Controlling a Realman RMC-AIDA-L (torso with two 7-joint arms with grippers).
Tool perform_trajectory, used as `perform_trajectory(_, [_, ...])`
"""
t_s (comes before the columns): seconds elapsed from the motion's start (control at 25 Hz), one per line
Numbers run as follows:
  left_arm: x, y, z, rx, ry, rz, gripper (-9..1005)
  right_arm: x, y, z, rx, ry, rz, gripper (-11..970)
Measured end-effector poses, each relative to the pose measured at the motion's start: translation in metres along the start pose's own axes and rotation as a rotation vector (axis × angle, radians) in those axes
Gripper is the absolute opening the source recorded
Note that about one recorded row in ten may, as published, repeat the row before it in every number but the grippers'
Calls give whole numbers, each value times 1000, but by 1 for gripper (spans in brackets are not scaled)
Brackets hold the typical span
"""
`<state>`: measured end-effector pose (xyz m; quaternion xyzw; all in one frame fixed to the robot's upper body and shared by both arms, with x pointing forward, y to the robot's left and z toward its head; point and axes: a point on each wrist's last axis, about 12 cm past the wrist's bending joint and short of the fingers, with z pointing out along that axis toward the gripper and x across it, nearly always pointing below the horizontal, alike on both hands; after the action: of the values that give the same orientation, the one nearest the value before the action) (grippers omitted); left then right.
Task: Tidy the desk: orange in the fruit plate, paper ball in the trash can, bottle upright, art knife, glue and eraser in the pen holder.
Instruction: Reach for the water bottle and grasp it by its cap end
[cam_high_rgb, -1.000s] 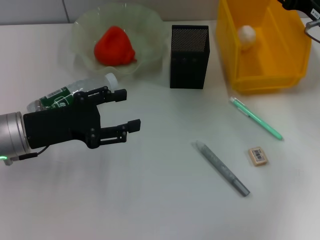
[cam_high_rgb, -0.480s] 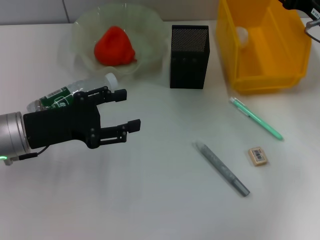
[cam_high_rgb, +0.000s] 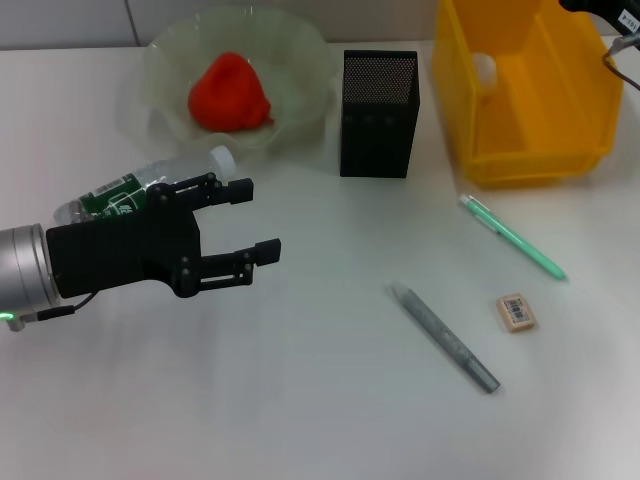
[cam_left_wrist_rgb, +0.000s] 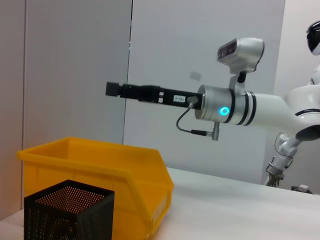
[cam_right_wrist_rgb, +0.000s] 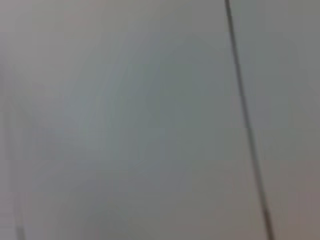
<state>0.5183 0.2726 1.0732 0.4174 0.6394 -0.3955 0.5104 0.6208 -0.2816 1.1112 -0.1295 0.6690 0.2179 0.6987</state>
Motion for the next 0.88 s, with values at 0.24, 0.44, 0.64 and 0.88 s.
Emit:
perform_trajectory(0.24, [0, 0, -1, -2, 1, -1, 793, -7, 12, -8, -233, 46, 76, 820])
perform_trajectory(0.44, [1, 0, -1, -2, 1, -2, 793, -11, 22, -15, -417, 133, 68, 820])
perform_trajectory(0.64, [1, 0, -2, -6, 2, -1, 793, -12, 32, -21, -557, 234, 32, 820])
perform_trajectory(0.88, [-1, 4, -6, -21, 8, 1, 793, -8, 38, -26, -643, 341, 0, 821])
